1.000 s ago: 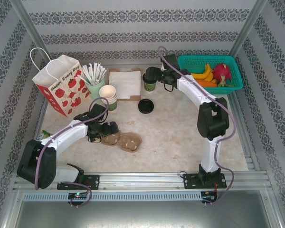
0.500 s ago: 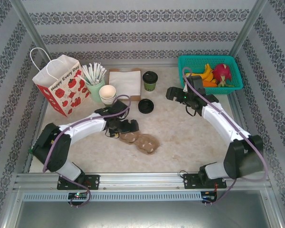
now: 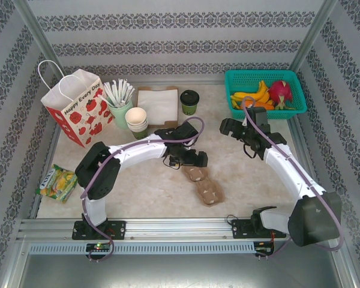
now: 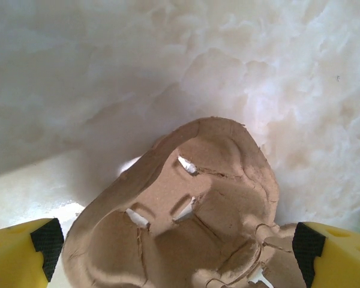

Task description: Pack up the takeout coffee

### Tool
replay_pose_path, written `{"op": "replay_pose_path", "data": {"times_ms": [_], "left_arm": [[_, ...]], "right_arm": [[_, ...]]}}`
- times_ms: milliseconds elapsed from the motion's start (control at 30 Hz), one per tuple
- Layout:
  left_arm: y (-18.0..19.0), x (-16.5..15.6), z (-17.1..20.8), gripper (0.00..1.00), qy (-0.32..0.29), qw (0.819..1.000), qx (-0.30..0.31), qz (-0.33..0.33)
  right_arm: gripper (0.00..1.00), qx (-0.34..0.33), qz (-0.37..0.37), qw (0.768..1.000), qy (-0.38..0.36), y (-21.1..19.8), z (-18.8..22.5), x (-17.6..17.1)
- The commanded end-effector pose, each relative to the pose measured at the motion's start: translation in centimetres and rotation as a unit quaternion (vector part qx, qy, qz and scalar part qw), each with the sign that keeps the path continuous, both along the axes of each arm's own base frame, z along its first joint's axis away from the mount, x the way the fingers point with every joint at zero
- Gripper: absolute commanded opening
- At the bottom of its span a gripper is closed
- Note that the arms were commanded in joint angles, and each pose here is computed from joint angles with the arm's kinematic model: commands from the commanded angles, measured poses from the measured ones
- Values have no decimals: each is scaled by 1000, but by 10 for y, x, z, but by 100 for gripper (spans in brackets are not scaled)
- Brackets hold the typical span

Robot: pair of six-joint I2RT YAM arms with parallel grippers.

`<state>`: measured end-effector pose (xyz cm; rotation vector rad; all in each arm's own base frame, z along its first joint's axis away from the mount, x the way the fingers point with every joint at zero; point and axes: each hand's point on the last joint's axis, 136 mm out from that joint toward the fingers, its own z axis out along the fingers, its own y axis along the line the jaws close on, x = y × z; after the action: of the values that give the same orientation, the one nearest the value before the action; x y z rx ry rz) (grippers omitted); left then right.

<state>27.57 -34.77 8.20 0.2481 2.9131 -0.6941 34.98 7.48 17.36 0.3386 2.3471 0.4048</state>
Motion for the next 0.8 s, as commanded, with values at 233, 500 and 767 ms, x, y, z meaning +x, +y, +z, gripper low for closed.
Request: {"op": "replay_pose_path", "data": {"times_ms": [233, 500, 767], "left_arm": [[102, 33, 101, 100, -150, 980, 55, 115], [239, 46, 197, 100, -210, 935, 117, 261], [356, 40, 250, 100, -253, 852, 133, 438]], "right_arm": [[98, 91, 19, 995, 23, 28, -6, -28], [98, 63, -7, 998, 13, 31, -7, -25], [98, 61, -19, 998, -30, 26, 18, -20]]}}
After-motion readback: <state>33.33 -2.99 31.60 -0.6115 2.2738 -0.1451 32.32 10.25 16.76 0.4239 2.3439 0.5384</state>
